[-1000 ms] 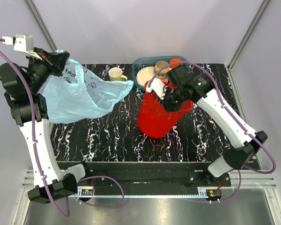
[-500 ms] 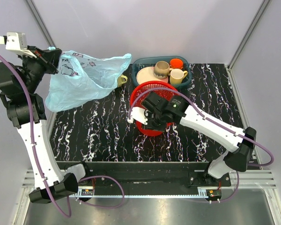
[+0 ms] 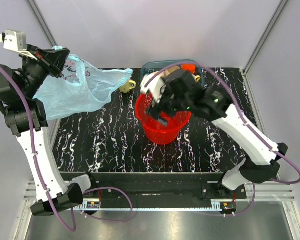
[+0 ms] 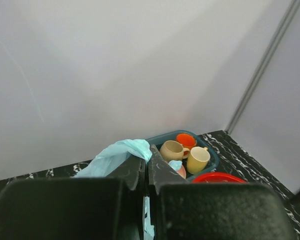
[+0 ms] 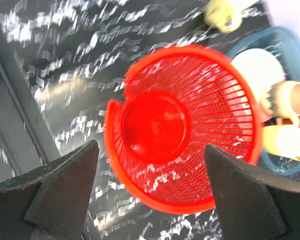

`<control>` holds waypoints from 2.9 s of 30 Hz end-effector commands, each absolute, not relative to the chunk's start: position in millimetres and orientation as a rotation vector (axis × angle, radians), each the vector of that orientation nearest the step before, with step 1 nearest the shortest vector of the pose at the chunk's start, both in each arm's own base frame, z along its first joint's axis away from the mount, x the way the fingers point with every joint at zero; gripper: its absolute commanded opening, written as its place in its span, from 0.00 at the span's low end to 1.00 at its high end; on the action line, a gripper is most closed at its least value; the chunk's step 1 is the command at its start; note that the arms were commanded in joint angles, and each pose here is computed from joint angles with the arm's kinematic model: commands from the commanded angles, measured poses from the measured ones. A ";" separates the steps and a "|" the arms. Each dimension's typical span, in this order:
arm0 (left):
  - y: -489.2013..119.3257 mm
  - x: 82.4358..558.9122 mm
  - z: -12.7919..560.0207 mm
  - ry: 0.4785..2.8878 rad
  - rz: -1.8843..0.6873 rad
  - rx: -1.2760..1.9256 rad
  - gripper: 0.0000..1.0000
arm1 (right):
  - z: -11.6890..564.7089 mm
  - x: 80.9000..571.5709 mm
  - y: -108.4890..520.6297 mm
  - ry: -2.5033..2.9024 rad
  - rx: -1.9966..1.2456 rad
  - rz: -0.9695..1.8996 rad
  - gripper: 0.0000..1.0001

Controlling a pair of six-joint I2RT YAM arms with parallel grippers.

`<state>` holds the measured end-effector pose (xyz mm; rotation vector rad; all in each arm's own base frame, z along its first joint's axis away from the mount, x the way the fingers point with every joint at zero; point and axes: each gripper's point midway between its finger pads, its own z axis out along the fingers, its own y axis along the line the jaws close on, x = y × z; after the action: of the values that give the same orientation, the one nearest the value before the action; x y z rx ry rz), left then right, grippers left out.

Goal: Put the trash bags into the trash bin

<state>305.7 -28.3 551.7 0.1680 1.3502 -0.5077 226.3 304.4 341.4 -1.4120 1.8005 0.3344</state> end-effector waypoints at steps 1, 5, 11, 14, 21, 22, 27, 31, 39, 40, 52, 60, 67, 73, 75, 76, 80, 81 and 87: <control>-59.1 265.0 586.4 1.239 -0.575 0.322 0.00 | 417.6 261.5 295.7 1.777 -0.997 0.493 0.94; -74.1 242.3 594.8 1.216 -0.617 0.377 0.00 | 436.2 306.8 283.7 1.781 -0.803 0.552 0.95; -93.0 213.1 610.8 1.173 -0.690 0.441 0.00 | 462.5 312.5 302.1 1.684 -0.859 0.705 0.98; -101.5 201.9 617.1 1.151 -0.747 0.467 0.00 | 466.3 308.5 315.9 1.651 -0.900 0.781 1.00; -116.5 177.5 624.1 1.087 -0.845 0.532 0.00 | 476.3 315.1 324.3 1.577 -0.930 0.780 0.65; -116.6 178.0 624.9 1.089 -0.859 0.523 0.00 | 481.0 306.9 327.0 1.565 -0.942 0.831 0.49; -124.4 174.7 626.9 1.032 -0.984 0.540 0.00 | 534.9 275.1 305.2 1.465 -0.869 0.868 0.00; -159.3 172.4 616.1 0.998 -1.079 0.697 0.00 | 552.2 253.1 275.0 1.455 -0.816 0.811 0.00; -241.5 197.1 608.2 0.994 -1.297 0.806 0.00 | 510.3 250.6 216.4 1.664 -0.632 0.592 0.00; -247.2 197.1 612.2 0.981 -1.309 0.819 0.00 | 505.8 253.9 208.7 1.694 -0.597 0.550 0.00; -307.5 203.7 638.9 0.903 -1.431 0.829 0.00 | 484.6 236.9 197.7 1.728 -0.628 0.554 0.00; -308.0 194.5 644.3 0.939 -1.470 0.815 0.00 | 483.0 200.9 221.0 1.709 -0.722 0.801 0.00; -335.3 220.9 597.2 1.063 -1.540 0.785 0.00 | 430.7 208.8 185.5 1.891 -0.562 0.651 0.00; -366.9 226.1 563.8 1.131 -1.618 0.803 0.00 | 446.5 228.8 156.7 1.828 -0.480 0.460 0.00; -373.2 231.2 546.6 1.167 -1.604 0.806 0.00 | 446.6 242.1 144.6 1.825 -0.452 0.350 0.00; -374.4 233.4 541.3 1.181 -1.594 0.802 0.00 | 444.3 245.4 142.3 1.833 -0.444 0.326 0.00; -371.2 252.3 511.8 1.305 -1.467 0.767 0.00 | 426.7 251.6 140.2 1.883 -0.430 0.290 0.00; -368.0 254.0 509.4 1.296 -1.423 0.782 0.01 | 422.7 252.0 139.9 1.895 -0.426 0.285 0.00; -293.3 260.8 524.6 1.324 -1.400 0.652 0.65 | 414.6 254.0 142.6 1.914 -0.428 0.289 0.00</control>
<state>269.4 -361.5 472.1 0.7535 1.4398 -1.4597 247.1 146.3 406.7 -0.4596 1.9482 0.3155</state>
